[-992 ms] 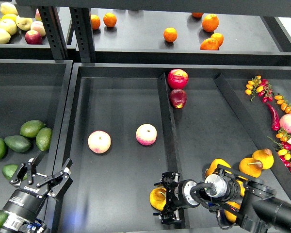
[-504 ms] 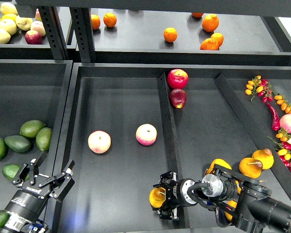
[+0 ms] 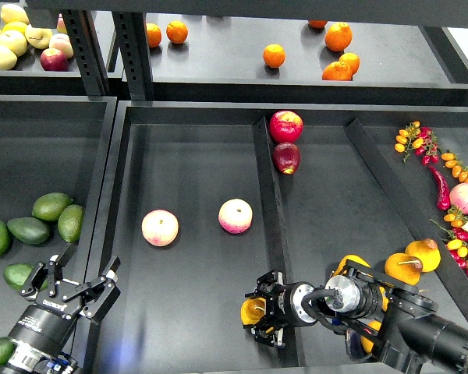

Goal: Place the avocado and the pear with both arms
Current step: 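Lift the pear with the right gripper and set it among the pears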

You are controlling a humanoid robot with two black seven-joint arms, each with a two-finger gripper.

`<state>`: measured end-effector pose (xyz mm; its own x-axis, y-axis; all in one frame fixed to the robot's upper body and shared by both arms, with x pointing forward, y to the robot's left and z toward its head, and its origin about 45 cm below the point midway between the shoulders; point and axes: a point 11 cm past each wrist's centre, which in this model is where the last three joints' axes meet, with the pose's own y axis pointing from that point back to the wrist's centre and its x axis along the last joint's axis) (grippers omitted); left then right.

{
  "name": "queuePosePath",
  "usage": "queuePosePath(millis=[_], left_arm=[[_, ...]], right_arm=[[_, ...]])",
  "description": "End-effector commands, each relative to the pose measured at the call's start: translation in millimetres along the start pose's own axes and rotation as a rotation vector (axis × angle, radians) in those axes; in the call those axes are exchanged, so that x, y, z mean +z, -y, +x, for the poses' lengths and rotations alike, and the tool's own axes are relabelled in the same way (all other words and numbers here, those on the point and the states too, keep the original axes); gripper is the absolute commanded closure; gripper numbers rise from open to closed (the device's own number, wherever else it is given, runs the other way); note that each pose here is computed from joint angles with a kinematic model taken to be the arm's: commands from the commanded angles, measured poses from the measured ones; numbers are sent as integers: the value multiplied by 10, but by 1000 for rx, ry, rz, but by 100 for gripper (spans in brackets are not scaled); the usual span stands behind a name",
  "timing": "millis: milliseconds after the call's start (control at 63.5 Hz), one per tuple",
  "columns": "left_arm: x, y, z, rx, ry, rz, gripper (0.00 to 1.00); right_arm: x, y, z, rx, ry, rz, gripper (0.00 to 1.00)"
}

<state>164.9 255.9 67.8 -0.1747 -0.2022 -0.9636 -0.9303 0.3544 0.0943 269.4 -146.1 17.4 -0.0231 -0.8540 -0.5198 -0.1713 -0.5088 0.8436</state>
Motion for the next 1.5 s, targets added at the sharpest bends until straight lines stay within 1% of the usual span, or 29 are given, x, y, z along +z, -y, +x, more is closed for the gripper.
queuePosePath(millis=[0, 315, 677, 709, 866, 1024, 1355, 1481], left_arm=[[-5, 1, 2, 1, 0, 1, 1], [-20, 5, 4, 1, -1, 6, 1], [-21, 5, 4, 1, 0, 7, 1], [-21, 0, 8, 3, -1, 6, 1], [-33, -8, 27, 9, -3, 9, 1], [-34, -13, 42, 13, -4, 8, 1], [-22, 16, 64, 20, 0, 13, 1], [-20, 47, 48, 15, 6, 18, 1]], right_arm=[[-12, -6, -27, -10, 2, 4, 90], [-152, -42, -176, -55, 23, 42, 90], [-423, -223, -241, -84, 26, 109, 90], [-500, -319, -192, -84, 31, 133, 90], [-600, -488, -40, -62, 33, 166, 90], [-621, -627, 139, -33, 32, 181, 90], [-463, -773, 433, 4, 46, 169, 90], [-334, -808, 624, 33, 67, 154, 89]])
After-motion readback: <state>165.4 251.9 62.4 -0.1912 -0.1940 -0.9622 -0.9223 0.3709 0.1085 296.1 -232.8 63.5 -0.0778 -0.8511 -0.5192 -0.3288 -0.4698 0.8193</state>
